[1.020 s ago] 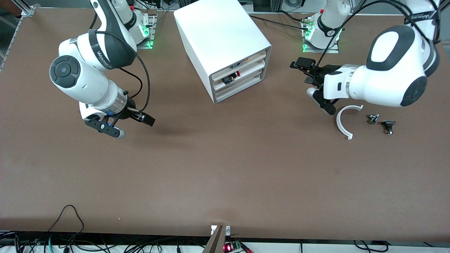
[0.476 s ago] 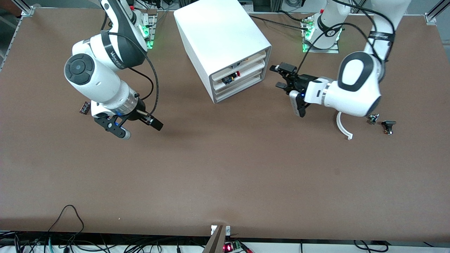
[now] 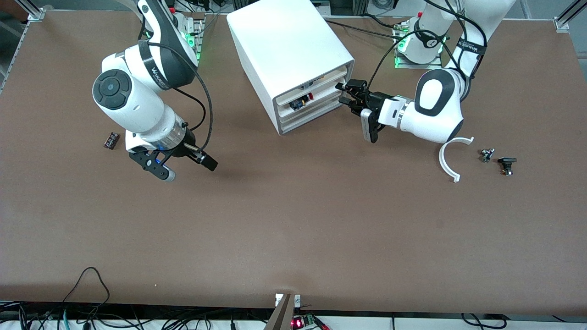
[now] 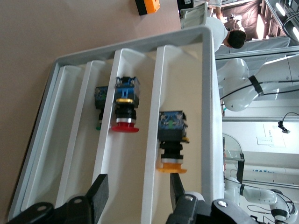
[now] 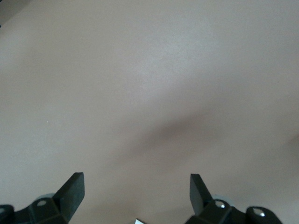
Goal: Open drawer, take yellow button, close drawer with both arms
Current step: 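Pull the drawer open with the left gripper while the right gripper approaches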
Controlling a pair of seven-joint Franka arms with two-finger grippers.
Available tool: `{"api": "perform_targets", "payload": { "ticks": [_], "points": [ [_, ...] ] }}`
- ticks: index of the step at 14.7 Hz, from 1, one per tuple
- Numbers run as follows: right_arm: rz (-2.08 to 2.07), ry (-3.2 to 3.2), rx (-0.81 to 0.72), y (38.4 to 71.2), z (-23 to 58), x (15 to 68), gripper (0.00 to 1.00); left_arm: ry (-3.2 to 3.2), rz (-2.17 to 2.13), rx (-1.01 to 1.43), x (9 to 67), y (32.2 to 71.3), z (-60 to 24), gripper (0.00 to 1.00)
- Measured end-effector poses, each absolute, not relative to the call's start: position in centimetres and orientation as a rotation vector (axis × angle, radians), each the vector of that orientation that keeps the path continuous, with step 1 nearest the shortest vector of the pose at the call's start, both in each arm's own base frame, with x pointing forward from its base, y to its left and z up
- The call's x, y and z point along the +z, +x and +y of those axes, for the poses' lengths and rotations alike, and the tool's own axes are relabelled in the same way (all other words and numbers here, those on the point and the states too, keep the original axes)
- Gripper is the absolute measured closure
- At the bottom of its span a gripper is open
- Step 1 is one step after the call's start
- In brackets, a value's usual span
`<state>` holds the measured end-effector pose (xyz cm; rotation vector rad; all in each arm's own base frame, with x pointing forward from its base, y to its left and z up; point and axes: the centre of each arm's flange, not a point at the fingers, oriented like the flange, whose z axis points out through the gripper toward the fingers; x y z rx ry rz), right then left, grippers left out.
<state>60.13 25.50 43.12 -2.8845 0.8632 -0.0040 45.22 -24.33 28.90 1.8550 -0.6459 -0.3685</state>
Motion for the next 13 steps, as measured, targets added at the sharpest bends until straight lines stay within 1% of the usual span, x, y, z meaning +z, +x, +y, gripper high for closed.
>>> {"api": "perform_targets", "payload": {
  "ticks": [2, 3, 4, 7, 10, 13],
  "points": [
    [0.874, -2.878, -0.009, 60.2, 25.5, 43.2, 0.00, 1.833, -0.620, -0.372, 28.0, 44.3, -24.2, 0.43],
    [0.878, -2.875, -0.012, 60.2, 25.6, 43.2, 0.00, 1.820, -0.602, -0.375, 27.6, 43.8, -24.4, 0.43],
    [0.882, -2.871, -0.014, 60.2, 25.6, 43.2, 0.00, 1.812, -0.592, -0.381, 27.3, 43.3, -24.5, 0.46],
    [0.939, -2.808, 0.000, 60.2, 26.3, 43.4, 0.00, 1.805, -0.583, -0.397, 26.8, 42.5, -24.7, 0.45],
    [0.977, -2.734, 0.036, 60.2, 26.8, 44.0, 0.00, 1.793, -0.582, -0.420, 26.5, 41.8, -24.8, 0.46],
    [1.042, -2.666, 0.063, 60.5, 27.1, 44.7, 0.00, 1.762, -0.594, -0.433, 27.5, 41.3, -24.6, 0.46]
  ]
}}
